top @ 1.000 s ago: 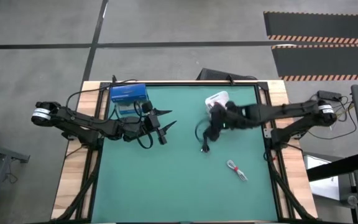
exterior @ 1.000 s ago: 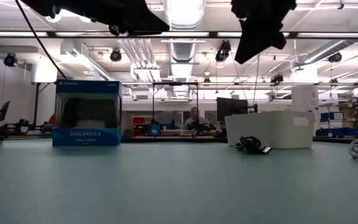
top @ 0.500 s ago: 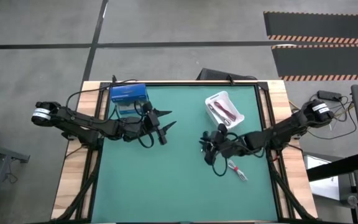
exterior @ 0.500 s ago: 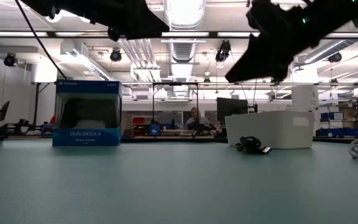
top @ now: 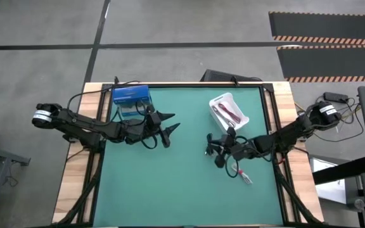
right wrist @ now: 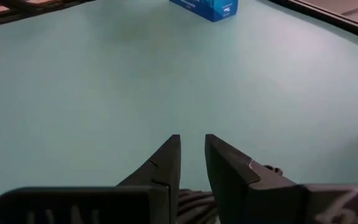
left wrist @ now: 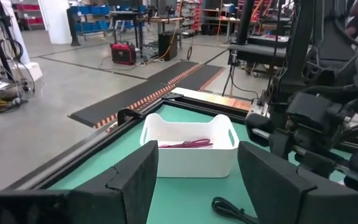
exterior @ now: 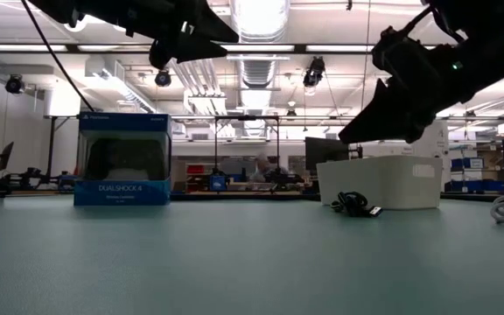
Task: Pick and place USB-C Cables
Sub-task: Put the white charger cable into the white container
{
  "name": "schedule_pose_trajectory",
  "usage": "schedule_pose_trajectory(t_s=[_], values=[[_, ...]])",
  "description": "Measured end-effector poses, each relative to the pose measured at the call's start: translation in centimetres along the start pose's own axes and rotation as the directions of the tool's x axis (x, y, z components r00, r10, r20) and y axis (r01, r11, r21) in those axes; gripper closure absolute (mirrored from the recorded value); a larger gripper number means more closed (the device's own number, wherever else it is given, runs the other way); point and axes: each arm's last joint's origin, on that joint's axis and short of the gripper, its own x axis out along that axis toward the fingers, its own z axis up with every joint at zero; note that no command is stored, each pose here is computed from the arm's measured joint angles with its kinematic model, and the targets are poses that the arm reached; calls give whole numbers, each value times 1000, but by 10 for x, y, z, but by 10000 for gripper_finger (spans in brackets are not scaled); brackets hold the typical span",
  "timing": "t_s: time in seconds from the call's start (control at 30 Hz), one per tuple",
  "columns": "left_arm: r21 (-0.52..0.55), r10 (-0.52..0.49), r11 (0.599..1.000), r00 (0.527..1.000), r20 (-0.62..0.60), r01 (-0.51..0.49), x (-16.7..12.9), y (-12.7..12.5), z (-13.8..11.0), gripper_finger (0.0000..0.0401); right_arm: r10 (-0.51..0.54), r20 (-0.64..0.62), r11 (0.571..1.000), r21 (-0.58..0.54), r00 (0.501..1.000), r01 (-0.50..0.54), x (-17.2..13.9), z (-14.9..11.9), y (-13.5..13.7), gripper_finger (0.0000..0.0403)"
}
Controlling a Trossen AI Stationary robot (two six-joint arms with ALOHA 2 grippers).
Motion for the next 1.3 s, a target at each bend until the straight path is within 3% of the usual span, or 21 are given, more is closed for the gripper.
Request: schedule_pose_trajectory(t_s=[0.47, 0.73, 0.87, 1.0, 1.17, 1.3], values=[[-52, -12, 999, 1000, -1, 12, -2, -3, 0, 195, 88, -55, 995, -38, 995, -90, -10, -14, 10, 339], [-49, -22, 999, 1000, -2, 22, -3, -5, -1, 195, 255, -224, 955, 211, 941, -209, -12, -23, 13, 321], [-37, -21, 999, 1000, -3, 21, -3, -5, -1, 195, 305, -259, 932, 277, 917, -232, -13, -24, 15, 299], [-16, -21, 1000, 1000, -3, 21, -3, -5, -1, 195, 295, -357, 934, 303, 886, -189, -14, -17, 20, 275], [-12, -21, 1000, 1000, -3, 21, -3, -5, -1, 195, 135, -564, 976, 216, 815, -12, -24, -2, 27, 257], [10, -21, 1000, 1000, -3, 21, -3, -5, -1, 195, 23, -662, 979, 165, 749, 116, -40, 8, 32, 254]])
